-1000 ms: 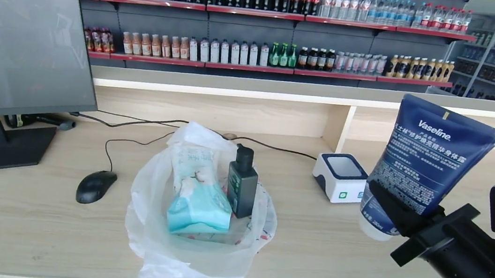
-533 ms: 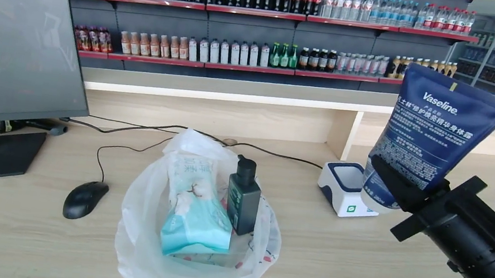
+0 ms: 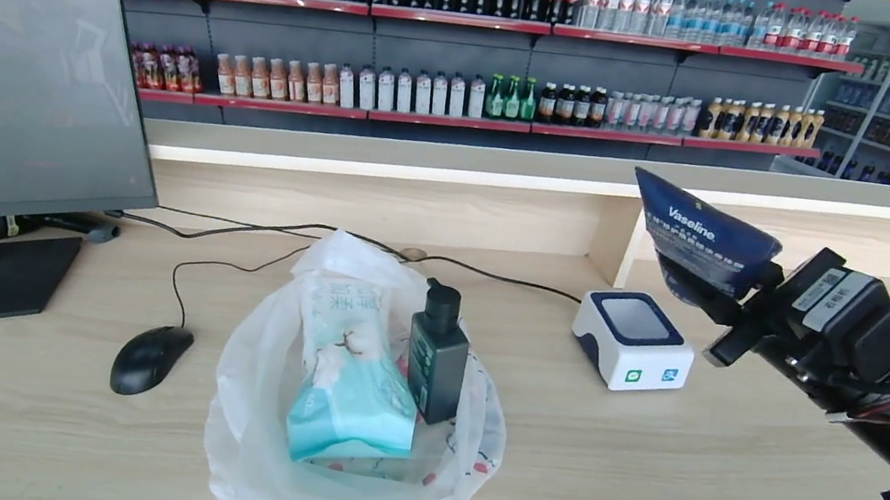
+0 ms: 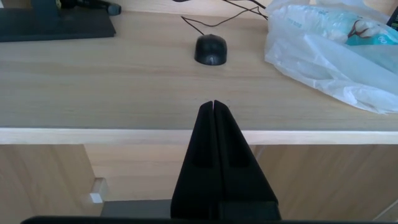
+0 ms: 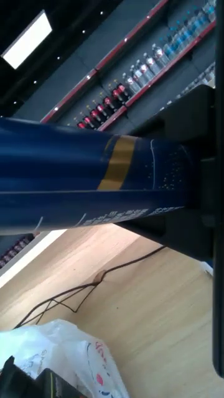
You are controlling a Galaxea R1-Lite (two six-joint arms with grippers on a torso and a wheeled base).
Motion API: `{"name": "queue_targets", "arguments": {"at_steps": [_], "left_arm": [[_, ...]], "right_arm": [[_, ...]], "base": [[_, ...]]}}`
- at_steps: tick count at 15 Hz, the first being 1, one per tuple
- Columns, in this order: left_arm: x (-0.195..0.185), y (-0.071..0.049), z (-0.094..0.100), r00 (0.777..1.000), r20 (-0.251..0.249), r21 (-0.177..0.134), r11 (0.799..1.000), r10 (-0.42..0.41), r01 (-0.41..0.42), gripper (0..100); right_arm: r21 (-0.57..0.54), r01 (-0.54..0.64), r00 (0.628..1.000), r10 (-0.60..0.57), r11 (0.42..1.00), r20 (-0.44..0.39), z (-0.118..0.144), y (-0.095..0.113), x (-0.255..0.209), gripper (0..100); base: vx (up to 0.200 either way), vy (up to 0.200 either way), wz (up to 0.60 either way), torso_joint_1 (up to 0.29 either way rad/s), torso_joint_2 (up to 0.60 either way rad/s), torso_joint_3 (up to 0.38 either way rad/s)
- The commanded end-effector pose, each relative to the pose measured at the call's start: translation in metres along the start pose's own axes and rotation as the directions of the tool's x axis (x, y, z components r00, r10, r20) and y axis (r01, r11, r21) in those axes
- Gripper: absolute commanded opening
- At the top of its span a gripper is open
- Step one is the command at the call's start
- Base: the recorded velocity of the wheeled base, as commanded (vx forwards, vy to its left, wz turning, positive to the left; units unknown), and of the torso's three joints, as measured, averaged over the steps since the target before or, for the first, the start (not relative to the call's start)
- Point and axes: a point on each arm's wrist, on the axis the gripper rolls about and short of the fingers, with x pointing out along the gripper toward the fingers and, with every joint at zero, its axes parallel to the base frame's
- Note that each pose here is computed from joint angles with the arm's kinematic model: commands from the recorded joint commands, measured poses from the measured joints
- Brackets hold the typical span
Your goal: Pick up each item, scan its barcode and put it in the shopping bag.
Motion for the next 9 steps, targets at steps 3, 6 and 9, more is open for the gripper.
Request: {"name": "queue_targets", "arguments": {"at_steps": [3,6,9], "left_arm": [[0.0,0.0,0.0,1.0,0.0,0.0,1.0,0.0,0.0,0],[0.0,0.0,0.0,1.0,0.0,0.0,1.0,0.0,0.0,0],[0.0,0.0,0.0,1.0,0.0,0.0,1.0,0.0,0.0,0]], "right_arm": [[-0.114,-0.088,0.995,0.083,0.99,-0.049,-0.04,0.023,0.019,0],[-0.265,-0.157,0.986,0.167,0.951,0.018,-0.06,0.022,0.023,0],[-0.31,-0.186,0.978,0.205,0.932,0.029,-0.076,0.023,0.022,0]], "base": [[0.0,0.0,0.0,0.0,0.0,0.0],[0.0,0.0,0.0,0.0,0.0,0.0],[0.0,0.0,0.0,0.0,0.0,0.0]]}}
